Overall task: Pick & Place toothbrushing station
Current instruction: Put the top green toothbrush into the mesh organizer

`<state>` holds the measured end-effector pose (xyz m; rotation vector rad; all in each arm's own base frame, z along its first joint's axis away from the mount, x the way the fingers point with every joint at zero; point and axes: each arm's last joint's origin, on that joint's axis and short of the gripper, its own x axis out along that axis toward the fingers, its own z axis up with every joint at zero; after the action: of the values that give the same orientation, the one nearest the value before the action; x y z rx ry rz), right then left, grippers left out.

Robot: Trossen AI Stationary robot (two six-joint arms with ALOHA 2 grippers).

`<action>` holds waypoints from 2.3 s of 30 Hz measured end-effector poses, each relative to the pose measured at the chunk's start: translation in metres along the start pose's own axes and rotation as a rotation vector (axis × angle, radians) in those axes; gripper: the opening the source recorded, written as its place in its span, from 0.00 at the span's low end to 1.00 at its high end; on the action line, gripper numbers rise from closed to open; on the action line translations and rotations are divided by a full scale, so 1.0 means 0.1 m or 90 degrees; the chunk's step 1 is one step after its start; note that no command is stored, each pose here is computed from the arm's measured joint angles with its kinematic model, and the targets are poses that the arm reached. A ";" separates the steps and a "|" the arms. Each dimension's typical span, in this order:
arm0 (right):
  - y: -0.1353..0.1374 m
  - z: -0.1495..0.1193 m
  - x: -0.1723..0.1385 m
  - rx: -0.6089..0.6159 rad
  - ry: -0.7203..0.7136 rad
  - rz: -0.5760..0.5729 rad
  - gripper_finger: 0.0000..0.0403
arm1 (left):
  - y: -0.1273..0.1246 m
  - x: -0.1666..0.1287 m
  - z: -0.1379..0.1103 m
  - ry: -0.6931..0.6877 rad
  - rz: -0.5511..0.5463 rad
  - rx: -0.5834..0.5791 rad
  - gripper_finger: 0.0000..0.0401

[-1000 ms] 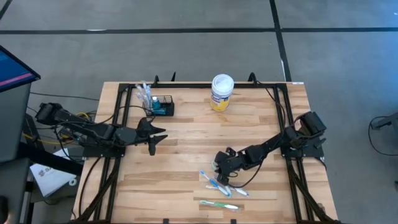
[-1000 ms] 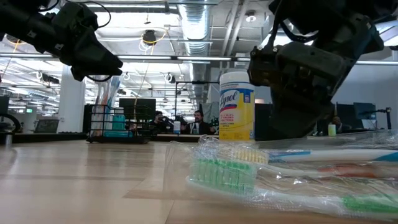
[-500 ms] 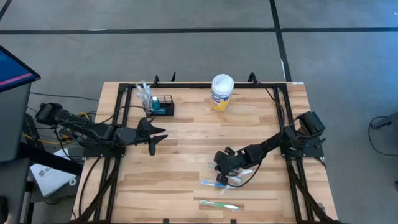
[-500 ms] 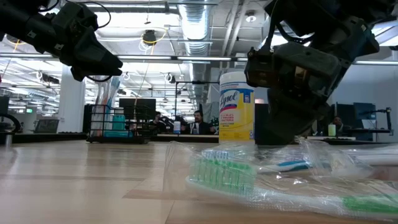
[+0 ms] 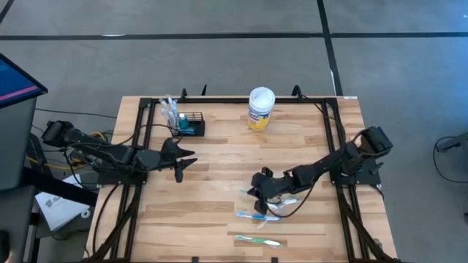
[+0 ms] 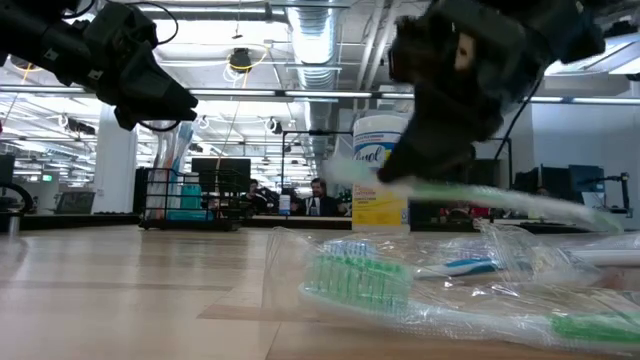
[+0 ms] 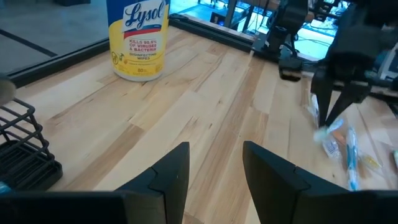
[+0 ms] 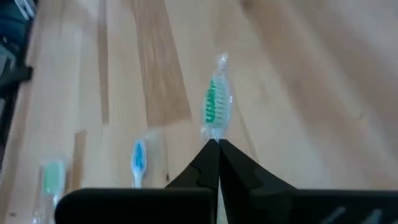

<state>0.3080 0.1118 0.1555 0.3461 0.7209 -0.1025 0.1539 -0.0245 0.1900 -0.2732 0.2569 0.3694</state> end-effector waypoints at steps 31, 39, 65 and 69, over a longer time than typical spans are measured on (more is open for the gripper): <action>-0.16 0.95 -0.37 -0.132 -0.457 0.076 0.00 | -0.25 0.06 0.33 -0.233 -0.167 0.124 0.36; -0.22 1.04 -0.42 -0.152 -0.514 0.069 0.00 | -0.34 0.24 0.31 -0.300 -0.164 0.127 0.36; -0.22 1.06 -0.43 -0.168 -0.528 0.063 0.00 | -0.56 0.80 0.47 -0.322 -0.231 0.125 0.36; -0.22 1.06 -0.43 -0.168 -0.528 0.062 0.00 | -0.60 0.85 0.48 -0.320 -0.240 0.128 0.36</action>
<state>0.3378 0.0530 0.2521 0.0629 -0.1073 -0.0485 0.2628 -0.0361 0.2230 -0.0218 -0.2508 0.0300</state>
